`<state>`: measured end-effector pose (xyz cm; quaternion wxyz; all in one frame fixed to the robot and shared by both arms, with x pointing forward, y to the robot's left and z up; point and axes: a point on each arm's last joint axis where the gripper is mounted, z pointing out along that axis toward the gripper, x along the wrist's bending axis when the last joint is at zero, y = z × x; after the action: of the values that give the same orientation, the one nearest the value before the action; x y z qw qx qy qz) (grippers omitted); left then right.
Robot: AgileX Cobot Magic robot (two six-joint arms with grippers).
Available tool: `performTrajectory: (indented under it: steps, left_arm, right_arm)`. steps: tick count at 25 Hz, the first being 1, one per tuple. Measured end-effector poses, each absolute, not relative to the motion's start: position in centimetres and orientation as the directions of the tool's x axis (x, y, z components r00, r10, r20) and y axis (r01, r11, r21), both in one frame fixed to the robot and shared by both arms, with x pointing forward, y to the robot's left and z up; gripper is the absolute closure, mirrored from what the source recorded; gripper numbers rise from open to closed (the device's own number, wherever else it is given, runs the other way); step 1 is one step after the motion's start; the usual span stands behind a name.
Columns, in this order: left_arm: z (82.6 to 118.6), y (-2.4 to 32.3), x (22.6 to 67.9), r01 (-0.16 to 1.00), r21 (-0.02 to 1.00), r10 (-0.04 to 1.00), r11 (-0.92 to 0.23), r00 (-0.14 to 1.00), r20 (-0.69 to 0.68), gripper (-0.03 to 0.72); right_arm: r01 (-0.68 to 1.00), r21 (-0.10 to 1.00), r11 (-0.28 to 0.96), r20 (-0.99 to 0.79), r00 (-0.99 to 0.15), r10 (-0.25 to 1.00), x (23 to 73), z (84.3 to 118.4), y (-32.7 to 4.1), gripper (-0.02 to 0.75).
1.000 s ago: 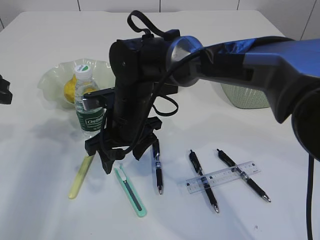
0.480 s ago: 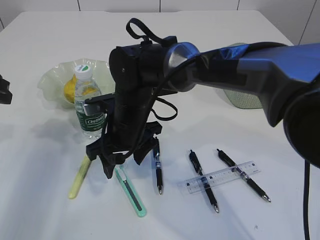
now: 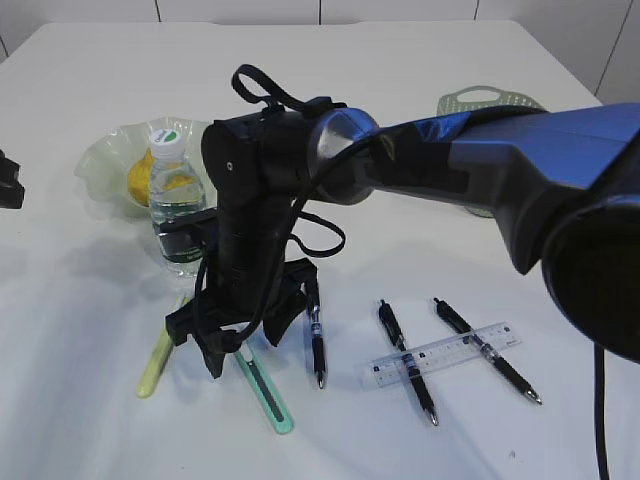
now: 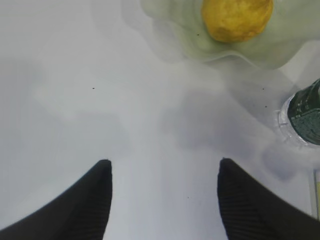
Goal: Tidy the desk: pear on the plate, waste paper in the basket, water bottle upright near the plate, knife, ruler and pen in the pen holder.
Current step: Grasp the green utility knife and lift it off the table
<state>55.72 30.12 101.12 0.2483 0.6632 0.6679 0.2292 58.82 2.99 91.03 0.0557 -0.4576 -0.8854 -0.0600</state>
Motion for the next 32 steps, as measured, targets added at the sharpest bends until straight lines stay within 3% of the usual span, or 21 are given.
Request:
performTrajectory:
  steps: [32]
  left_arm:
    - [101.05,30.11,55.63,0.78,0.626,1.0,0.015,0.003,-0.028,0.223]
  right_arm:
    - [0.81,0.048,0.584,0.015,-0.585,0.811,59.32,90.9,2.11,0.172]
